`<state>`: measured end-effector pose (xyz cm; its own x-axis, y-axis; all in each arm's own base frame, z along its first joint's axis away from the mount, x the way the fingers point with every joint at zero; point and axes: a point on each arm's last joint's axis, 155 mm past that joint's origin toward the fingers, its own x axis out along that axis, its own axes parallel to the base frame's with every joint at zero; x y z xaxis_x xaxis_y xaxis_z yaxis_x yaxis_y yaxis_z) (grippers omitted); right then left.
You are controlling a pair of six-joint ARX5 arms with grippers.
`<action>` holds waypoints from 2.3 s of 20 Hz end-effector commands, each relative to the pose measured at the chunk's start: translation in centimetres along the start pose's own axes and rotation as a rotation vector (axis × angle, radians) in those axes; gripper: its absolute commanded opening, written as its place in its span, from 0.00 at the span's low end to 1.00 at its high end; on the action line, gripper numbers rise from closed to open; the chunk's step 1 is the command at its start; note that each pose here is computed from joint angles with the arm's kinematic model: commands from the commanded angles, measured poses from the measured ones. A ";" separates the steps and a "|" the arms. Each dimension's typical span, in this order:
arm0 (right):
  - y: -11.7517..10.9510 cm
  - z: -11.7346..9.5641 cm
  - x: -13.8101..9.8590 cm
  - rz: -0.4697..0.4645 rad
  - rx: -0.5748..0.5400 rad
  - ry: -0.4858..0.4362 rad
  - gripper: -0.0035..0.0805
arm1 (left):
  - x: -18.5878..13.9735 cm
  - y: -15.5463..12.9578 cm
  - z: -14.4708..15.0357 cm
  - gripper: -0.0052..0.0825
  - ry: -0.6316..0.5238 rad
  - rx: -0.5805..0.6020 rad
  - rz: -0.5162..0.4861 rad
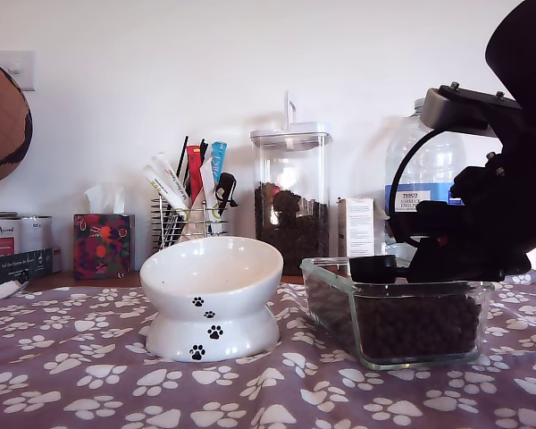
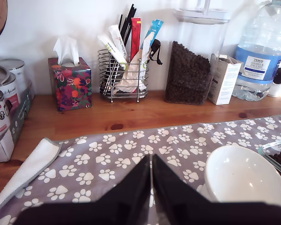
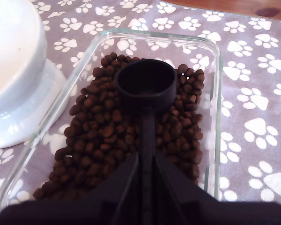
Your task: Measure one spoon of cat food and pour it into the food bowl
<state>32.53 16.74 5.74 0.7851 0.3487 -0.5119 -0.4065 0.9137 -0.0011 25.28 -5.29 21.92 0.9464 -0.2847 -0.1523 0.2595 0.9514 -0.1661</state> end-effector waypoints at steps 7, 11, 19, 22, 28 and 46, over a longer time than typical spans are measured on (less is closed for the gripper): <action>0.2 1.1 0.3 0.002 0.000 -0.021 0.03 | 0.1 -0.1 0.0 0.04 -0.001 0.003 -0.003; -0.2 1.5 0.6 -0.026 -0.031 0.032 0.03 | 0.1 -0.1 0.0 0.04 -0.001 0.003 -0.003; -0.2 3.3 0.6 -0.025 -0.120 0.144 0.03 | 0.1 0.0 -0.3 0.04 0.011 0.000 -0.001; -0.1 4.4 0.4 -0.023 -0.136 0.166 0.03 | 0.1 0.1 -1.1 0.04 0.040 -0.009 0.003; -0.1 4.9 -1.1 -0.004 -0.241 0.302 0.03 | 0.1 0.1 -1.1 0.04 0.041 -0.009 0.003; -0.2 3.7 -7.5 0.108 -0.623 0.639 0.03 | 0.1 0.1 -1.1 0.04 0.041 -0.010 0.002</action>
<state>29.34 15.07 13.96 0.4311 0.0986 -0.8969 -0.7686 0.5608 -0.3078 25.11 -5.29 20.95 0.9395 -0.2847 -0.1905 0.2525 0.9514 -0.1762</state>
